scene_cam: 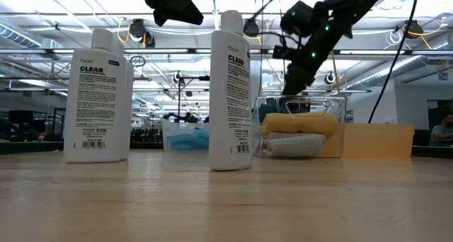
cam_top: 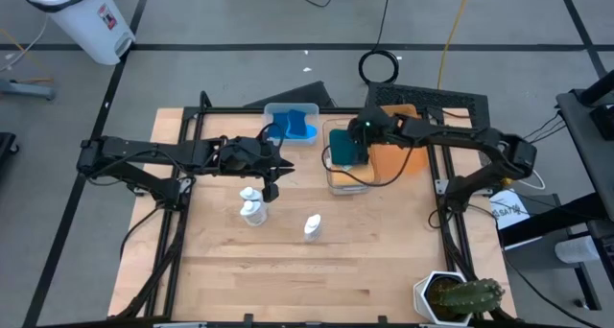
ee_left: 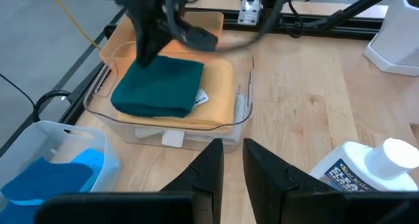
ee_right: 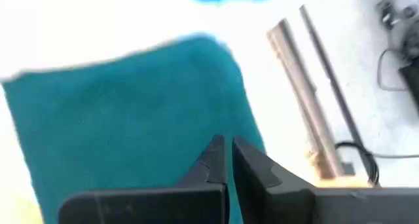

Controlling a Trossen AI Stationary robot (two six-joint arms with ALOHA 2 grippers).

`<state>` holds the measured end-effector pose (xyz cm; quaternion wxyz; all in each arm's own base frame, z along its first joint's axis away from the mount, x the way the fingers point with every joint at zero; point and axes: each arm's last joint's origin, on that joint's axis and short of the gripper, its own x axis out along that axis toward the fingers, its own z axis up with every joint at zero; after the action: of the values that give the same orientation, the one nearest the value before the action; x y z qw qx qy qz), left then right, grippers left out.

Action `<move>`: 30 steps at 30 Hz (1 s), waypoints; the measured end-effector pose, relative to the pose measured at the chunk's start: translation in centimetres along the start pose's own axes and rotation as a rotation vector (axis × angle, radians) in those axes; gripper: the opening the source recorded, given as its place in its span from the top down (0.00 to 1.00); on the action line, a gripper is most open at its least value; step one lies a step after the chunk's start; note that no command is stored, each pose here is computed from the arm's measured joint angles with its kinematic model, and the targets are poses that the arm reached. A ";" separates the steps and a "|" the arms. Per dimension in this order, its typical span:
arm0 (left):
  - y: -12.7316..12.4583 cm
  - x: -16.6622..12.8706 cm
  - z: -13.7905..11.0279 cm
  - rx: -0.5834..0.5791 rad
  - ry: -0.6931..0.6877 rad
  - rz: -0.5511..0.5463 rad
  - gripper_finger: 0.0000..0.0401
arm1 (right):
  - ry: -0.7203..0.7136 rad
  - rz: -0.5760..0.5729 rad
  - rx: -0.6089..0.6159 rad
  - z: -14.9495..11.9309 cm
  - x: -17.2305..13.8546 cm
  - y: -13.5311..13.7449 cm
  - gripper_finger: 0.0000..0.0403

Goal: Pick & Place Kitchen Items
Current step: Put the dark green towel into the transparent bin, then put the white plastic restorer bottle into the orange bin

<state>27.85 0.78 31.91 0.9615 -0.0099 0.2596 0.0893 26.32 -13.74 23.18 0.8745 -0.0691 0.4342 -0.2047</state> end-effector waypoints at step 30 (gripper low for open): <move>-0.5 -7.0 -0.9 -0.192 -0.074 -0.080 0.84 | -0.067 0.192 0.058 0.7 -1.3 2.2 1.00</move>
<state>21.55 -0.91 34.63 0.9679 -0.1092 0.2134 0.0758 26.84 -11.20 23.93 0.9057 -0.0088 0.4034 -0.1302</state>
